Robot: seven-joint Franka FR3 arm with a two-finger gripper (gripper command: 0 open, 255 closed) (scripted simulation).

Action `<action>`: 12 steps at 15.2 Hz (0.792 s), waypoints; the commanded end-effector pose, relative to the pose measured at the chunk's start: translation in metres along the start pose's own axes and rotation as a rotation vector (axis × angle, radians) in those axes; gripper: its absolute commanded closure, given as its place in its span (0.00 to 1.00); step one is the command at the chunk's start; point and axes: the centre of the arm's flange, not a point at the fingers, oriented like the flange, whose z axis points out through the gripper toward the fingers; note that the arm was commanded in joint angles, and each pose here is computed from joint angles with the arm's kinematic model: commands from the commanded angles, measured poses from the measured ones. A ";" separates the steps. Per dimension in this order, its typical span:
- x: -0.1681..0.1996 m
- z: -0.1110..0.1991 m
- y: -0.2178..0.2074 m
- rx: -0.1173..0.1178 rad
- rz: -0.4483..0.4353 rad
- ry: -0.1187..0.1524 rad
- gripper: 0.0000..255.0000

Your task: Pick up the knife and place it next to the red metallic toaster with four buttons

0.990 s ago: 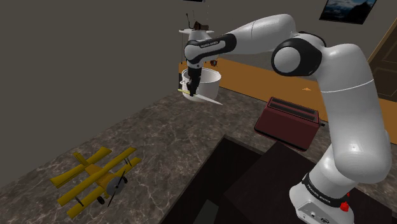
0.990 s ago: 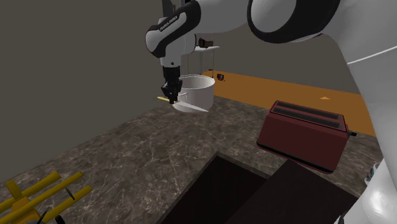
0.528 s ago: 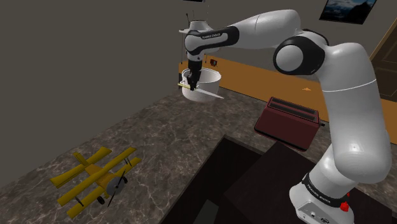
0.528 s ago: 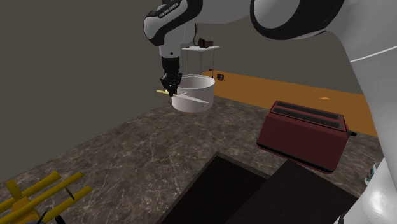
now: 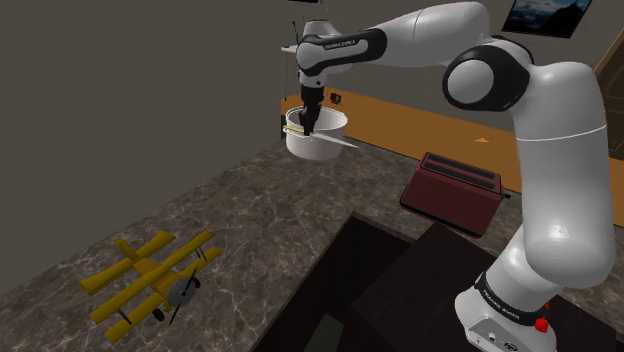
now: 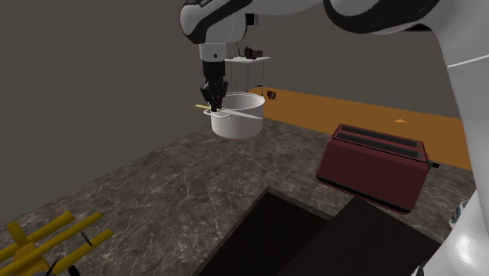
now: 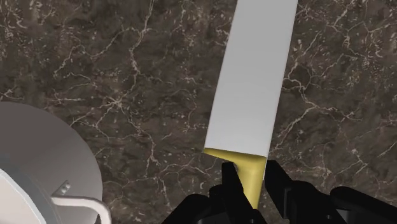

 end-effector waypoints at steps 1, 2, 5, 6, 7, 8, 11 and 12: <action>-0.022 -0.001 0.000 0.000 0.000 0.000 1.00; -0.036 -0.001 0.000 0.000 0.000 0.000 1.00; -0.075 -0.001 0.002 0.000 0.000 0.000 1.00; -0.088 -0.001 0.003 0.000 0.000 0.000 1.00; -0.102 -0.001 0.003 0.000 0.000 0.000 1.00; -0.115 -0.001 0.004 0.000 0.000 0.000 1.00; -0.154 -0.001 0.005 0.000 0.000 0.000 1.00; -0.168 -0.001 0.006 0.000 0.000 0.000 1.00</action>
